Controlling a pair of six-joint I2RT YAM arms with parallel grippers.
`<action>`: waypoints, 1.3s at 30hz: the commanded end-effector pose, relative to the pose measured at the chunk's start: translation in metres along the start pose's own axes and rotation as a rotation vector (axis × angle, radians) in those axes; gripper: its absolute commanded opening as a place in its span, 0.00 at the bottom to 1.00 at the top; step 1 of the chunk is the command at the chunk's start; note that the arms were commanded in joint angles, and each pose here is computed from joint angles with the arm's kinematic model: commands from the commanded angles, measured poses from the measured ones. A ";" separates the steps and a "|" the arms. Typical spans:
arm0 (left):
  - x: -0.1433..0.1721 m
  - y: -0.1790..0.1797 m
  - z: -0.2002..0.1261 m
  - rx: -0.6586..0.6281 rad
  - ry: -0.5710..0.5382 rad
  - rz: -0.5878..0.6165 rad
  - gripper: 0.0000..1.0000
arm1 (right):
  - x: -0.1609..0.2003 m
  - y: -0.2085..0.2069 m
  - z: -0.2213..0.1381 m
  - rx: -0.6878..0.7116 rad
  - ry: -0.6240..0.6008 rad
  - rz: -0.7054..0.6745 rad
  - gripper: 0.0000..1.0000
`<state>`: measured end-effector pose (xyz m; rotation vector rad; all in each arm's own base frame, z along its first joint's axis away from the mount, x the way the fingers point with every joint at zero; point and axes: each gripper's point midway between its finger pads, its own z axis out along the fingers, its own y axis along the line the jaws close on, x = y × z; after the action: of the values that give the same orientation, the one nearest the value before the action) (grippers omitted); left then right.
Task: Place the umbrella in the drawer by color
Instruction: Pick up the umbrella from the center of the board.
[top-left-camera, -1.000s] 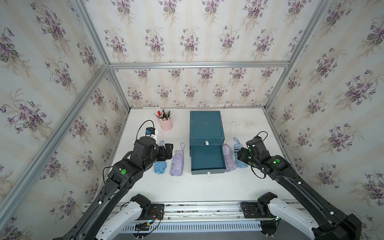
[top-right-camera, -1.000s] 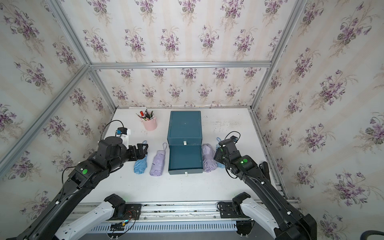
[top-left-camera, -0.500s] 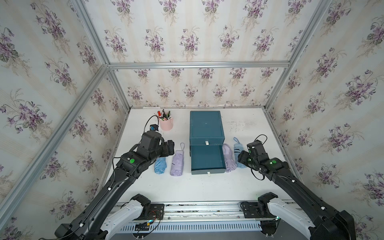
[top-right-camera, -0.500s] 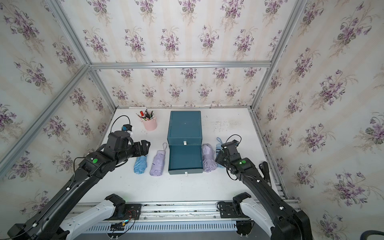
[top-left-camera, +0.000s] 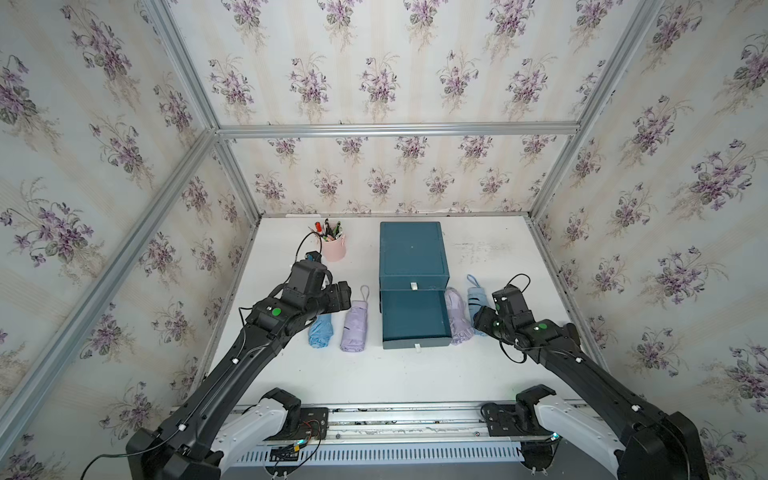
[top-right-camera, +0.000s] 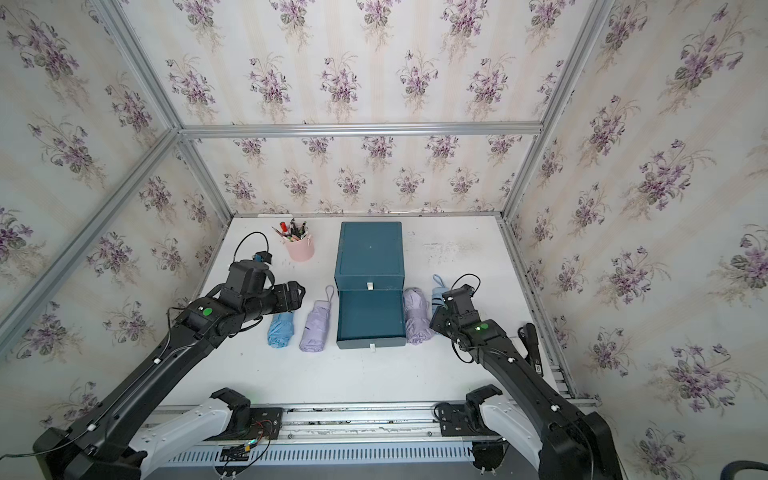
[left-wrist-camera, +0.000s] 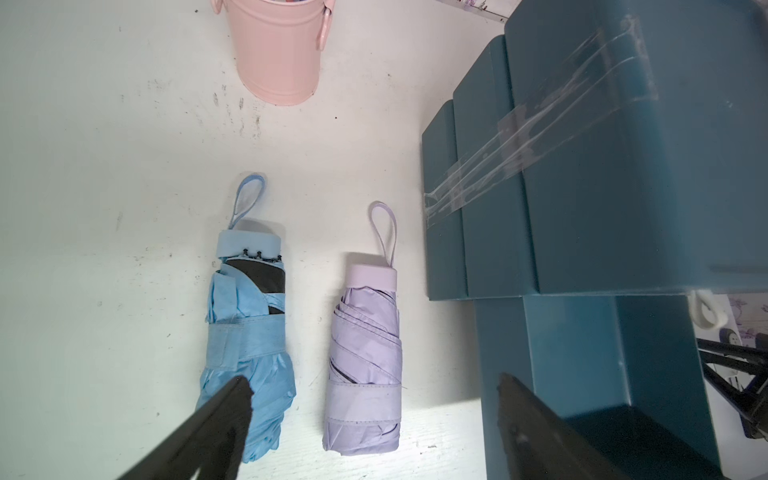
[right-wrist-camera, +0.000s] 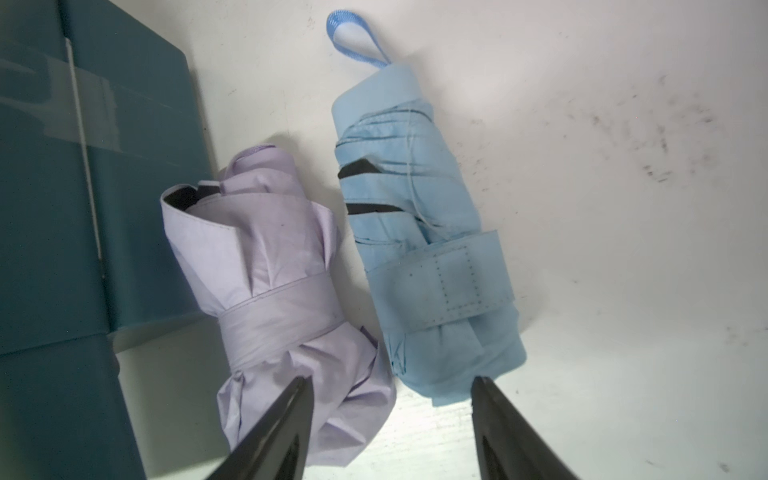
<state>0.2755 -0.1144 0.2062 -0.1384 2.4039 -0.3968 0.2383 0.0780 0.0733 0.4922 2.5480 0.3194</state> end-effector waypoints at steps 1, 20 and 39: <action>0.001 -0.012 0.003 0.065 0.019 -0.013 0.89 | 0.001 0.007 0.006 -0.032 0.010 -0.001 0.63; 0.019 -0.014 0.015 0.129 0.063 -0.040 0.88 | 0.014 0.017 0.018 -0.061 0.113 -0.002 0.57; 0.021 -0.022 0.010 0.182 0.066 -0.028 0.87 | -0.053 0.007 0.018 0.097 0.028 -0.001 0.71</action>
<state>0.2643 -0.1406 0.1864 -0.1074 2.4397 -0.6353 0.2884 0.0623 0.0908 0.5699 2.5547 0.1733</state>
